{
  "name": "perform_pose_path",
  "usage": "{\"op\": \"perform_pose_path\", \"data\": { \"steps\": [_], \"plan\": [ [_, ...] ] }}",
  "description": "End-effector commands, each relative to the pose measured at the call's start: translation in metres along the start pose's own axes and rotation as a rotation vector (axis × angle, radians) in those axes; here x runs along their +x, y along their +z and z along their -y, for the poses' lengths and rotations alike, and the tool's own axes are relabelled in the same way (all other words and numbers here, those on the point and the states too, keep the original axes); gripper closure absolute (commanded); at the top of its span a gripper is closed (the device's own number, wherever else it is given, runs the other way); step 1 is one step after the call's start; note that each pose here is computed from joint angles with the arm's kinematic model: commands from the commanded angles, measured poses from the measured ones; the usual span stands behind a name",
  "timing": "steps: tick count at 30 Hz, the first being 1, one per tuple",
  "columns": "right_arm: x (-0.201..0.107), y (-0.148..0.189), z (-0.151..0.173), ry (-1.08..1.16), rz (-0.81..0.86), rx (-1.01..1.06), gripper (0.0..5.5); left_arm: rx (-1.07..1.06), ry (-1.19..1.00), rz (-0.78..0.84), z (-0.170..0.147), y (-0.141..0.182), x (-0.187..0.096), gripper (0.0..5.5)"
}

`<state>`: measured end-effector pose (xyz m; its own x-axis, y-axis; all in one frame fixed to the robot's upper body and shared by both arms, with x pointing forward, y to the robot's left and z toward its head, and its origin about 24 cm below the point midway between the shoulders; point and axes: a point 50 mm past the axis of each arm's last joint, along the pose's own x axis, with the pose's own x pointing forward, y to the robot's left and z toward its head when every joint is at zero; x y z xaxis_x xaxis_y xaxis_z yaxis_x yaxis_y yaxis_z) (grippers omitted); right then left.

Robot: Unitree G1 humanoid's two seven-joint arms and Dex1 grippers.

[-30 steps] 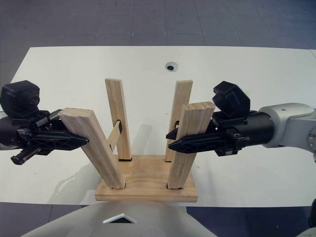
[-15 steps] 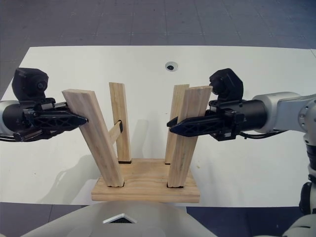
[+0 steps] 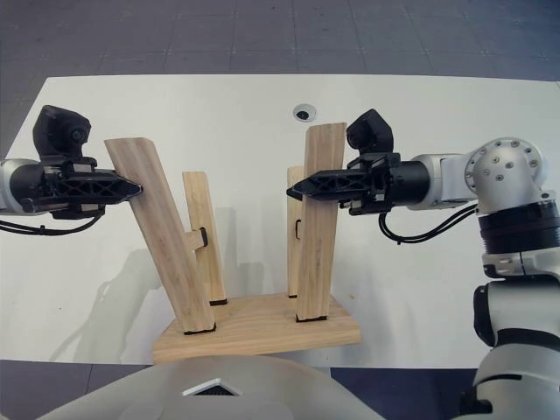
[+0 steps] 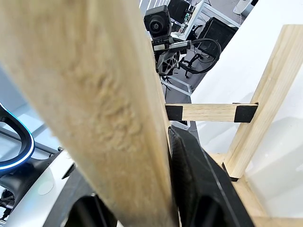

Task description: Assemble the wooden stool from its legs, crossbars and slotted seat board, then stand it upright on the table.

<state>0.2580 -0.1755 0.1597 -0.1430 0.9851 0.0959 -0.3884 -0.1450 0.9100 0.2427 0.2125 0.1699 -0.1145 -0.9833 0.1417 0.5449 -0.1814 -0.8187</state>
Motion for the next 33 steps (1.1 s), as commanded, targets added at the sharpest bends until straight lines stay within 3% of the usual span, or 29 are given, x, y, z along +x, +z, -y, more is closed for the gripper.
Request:
{"op": "perform_pose_path", "data": {
  "steps": [1,13,14,17,21,33],
  "plan": [
    [-0.007,-0.034,0.039,-0.183,-0.089,0.263,4.14,-0.603,-0.286,-0.170,-0.011,-0.058,0.021,4.22],
    [-0.007,-0.038,0.043,-0.190,-0.111,0.271,4.14,-0.643,-0.205,-0.150,-0.020,-0.059,0.013,4.22],
    [-0.007,-0.039,0.043,-0.191,-0.113,0.269,4.15,-0.642,-0.194,-0.156,-0.020,-0.060,0.012,3.84],
    [-0.007,-0.039,0.042,-0.189,-0.114,0.261,4.15,-0.631,-0.170,-0.171,-0.018,-0.060,0.010,3.39],
    [-0.007,-0.038,0.042,-0.183,-0.110,0.262,3.28,-0.607,-0.155,-0.180,-0.018,-0.060,0.010,2.69],
    [-0.011,-0.043,0.041,-0.185,-0.102,0.267,1.41,-0.606,-0.137,-0.176,-0.019,-0.065,0.007,1.11]
  ]
}}
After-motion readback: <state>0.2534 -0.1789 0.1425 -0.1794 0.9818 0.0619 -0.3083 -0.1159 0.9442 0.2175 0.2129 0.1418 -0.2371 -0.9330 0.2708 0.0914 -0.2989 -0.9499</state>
